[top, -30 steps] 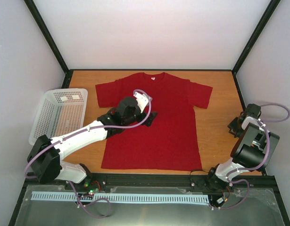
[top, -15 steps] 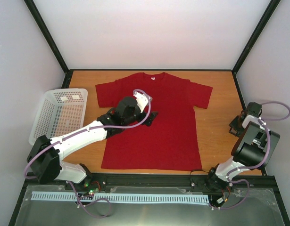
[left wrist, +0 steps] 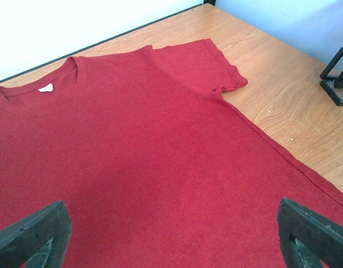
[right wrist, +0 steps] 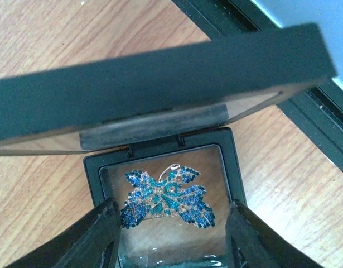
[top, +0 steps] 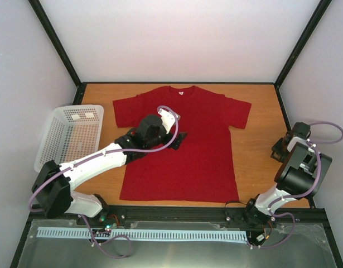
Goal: Pin the brooch onto the clothing
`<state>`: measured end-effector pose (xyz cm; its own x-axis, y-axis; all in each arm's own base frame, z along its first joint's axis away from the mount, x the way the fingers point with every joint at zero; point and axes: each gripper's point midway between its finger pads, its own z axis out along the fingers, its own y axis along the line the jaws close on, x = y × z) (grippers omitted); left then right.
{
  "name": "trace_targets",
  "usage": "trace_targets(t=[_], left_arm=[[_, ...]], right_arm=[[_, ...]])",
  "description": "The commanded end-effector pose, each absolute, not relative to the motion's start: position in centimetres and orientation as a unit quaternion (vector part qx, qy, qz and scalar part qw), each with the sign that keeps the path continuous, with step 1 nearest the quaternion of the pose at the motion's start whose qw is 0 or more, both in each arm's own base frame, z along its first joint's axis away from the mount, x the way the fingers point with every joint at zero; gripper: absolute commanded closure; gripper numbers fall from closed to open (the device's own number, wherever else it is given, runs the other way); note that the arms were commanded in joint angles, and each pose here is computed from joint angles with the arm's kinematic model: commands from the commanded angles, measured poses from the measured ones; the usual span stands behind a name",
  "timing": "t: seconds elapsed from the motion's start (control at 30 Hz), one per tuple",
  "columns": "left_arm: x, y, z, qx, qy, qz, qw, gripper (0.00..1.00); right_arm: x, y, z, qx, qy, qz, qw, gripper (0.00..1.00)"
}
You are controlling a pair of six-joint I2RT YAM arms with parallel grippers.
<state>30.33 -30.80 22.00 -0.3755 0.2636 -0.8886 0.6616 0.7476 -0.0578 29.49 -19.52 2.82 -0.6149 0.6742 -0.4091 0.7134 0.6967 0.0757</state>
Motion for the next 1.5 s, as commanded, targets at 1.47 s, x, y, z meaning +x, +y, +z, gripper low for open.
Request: trace_targets(t=[1.47], left_arm=[[30.1,-32.0,23.1,0.291,0.791,-0.234,0.484,0.00]], right_arm=[[31.4,-13.8,5.5,0.340,0.899,0.064,0.266,0.63]])
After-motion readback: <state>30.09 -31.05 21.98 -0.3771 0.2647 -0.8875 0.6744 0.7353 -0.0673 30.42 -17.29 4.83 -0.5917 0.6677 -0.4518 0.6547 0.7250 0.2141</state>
